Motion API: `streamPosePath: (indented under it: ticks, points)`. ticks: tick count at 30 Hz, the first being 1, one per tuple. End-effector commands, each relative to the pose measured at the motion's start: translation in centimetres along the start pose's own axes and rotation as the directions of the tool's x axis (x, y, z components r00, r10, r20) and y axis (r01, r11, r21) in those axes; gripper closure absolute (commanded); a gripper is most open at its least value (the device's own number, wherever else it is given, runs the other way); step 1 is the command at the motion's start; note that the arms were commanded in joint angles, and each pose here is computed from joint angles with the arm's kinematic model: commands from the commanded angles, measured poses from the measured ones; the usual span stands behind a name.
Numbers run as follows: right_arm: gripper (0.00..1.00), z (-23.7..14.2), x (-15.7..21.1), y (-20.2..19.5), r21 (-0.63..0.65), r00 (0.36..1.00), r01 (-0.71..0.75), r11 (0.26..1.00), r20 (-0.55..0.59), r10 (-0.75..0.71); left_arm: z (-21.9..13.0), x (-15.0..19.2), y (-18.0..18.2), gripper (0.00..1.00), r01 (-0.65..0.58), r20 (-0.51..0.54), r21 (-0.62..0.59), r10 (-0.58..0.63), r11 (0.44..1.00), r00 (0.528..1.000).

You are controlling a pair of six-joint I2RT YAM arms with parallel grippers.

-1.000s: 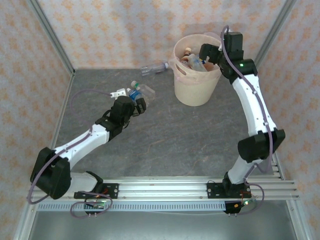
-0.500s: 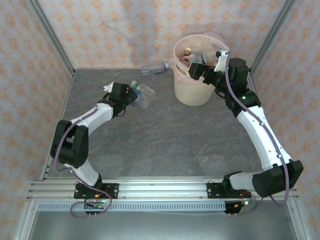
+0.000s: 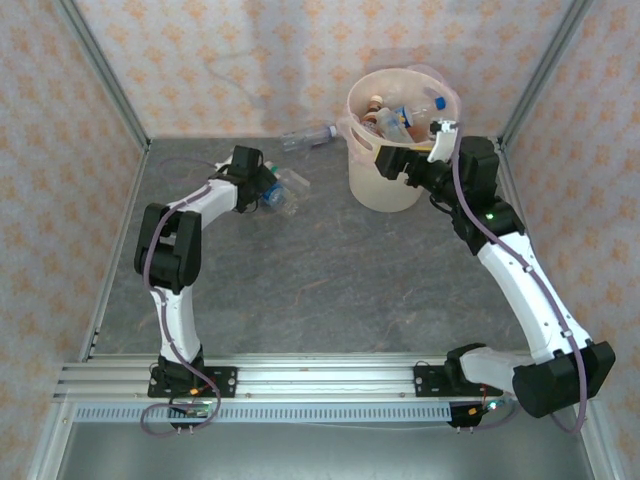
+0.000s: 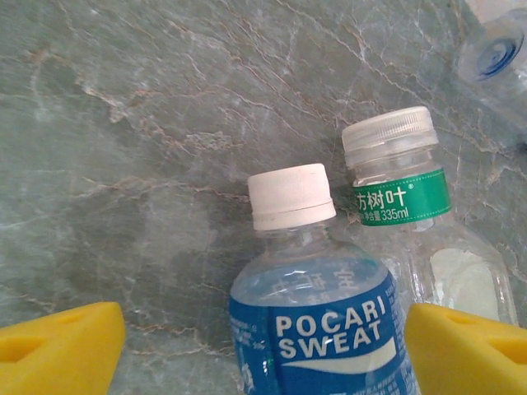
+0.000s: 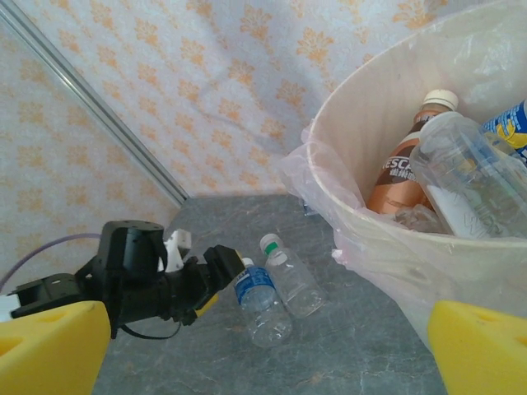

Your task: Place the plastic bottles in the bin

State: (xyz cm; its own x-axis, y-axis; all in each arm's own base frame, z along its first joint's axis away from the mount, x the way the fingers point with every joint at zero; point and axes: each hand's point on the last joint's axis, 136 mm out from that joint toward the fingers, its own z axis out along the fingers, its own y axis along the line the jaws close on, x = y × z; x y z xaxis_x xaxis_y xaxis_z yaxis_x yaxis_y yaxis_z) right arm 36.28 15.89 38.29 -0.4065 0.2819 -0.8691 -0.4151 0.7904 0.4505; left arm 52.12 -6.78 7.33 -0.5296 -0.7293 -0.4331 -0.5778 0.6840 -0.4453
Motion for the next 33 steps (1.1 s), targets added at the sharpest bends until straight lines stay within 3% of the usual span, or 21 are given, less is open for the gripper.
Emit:
streamPosePath:
  ticks: [1,21,27,33]
  points:
    - [0.01,-0.5,-0.9,0.8,-0.025,0.999,0.002,1.000,0.040,-0.001,0.1,0.2,-0.1,0.13,0.038,-0.032,-0.017,-0.038,0.999,0.999]
    - [0.01,-0.3,-0.6,0.9,-0.036,1.000,0.003,0.999,0.031,-0.002,3.3,2.4,-0.3,0.38,0.035,-0.115,0.022,-0.033,0.999,0.993]
    - [0.01,-0.2,-0.5,0.9,-0.040,1.000,0.006,0.999,0.026,-0.005,1.7,1.9,0.0,0.48,-0.004,-0.078,0.031,0.006,1.000,0.997]
    - [0.01,0.2,-0.3,1.3,-0.078,0.999,-0.026,0.997,0.026,0.028,-2.4,0.3,-1.5,0.53,-0.073,-0.009,0.121,0.075,0.990,0.997]
